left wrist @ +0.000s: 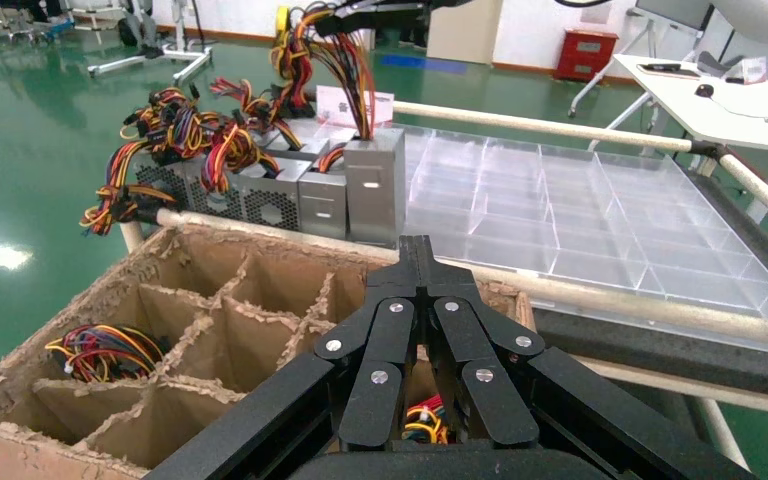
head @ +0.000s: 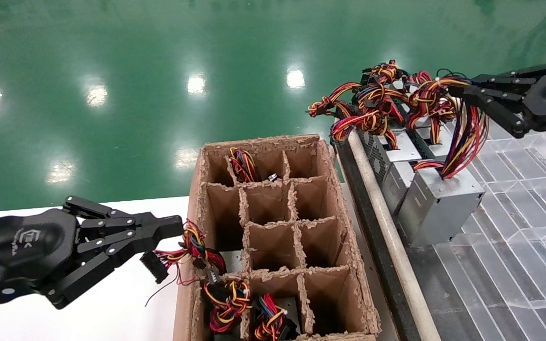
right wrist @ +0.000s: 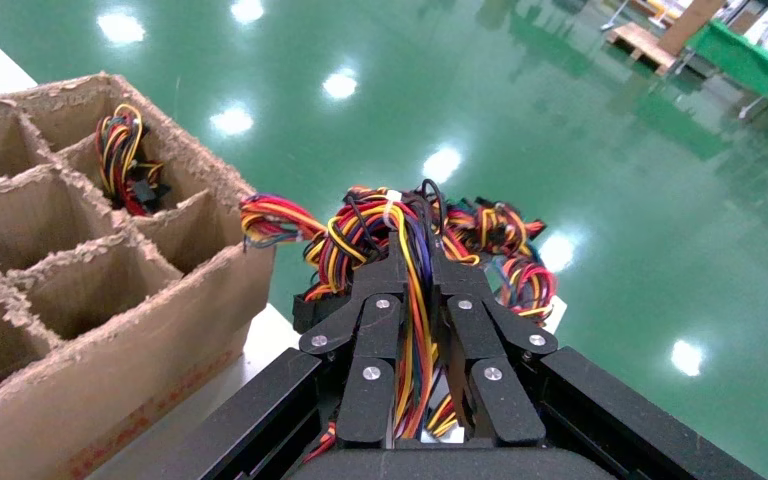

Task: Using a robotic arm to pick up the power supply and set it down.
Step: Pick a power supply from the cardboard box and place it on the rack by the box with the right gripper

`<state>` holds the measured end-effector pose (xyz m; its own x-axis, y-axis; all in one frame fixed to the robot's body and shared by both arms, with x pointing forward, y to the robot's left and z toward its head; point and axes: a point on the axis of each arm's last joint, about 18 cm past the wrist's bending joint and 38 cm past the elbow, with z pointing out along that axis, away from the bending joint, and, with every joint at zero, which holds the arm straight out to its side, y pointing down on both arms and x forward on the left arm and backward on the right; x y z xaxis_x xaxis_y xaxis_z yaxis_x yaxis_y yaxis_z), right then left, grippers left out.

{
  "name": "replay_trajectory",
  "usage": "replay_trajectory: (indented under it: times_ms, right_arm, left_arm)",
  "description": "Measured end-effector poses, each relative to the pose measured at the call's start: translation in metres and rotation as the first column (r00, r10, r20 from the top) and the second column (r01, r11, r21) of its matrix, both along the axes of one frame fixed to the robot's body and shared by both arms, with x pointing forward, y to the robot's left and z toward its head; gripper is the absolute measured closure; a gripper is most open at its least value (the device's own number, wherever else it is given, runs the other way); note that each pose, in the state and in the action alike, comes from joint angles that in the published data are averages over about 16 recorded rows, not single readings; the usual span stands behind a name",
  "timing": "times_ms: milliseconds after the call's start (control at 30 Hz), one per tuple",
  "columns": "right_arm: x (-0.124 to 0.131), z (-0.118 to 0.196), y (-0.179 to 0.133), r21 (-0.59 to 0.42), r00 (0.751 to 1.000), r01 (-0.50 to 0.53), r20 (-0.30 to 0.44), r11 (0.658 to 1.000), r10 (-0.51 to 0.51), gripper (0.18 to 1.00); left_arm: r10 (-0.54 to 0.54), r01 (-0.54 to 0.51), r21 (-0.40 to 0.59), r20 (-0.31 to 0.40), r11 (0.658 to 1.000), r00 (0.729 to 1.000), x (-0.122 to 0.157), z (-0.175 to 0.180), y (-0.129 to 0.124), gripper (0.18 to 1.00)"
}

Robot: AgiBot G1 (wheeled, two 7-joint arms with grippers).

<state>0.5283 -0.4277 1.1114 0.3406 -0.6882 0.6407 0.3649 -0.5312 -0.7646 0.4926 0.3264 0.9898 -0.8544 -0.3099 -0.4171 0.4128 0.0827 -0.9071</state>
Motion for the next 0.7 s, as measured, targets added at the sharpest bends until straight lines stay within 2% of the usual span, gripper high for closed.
replay_trajectory:
  times_ms: [700]
  right_arm:
    - [0.027,-0.027,0.01,0.0,0.996,-0.012,-0.09,1.0,0.012,0.968]
  left_arm:
    - [0.0,0.0,0.0,0.0,1.0,1.0,0.0,0.0,0.0,0.993]
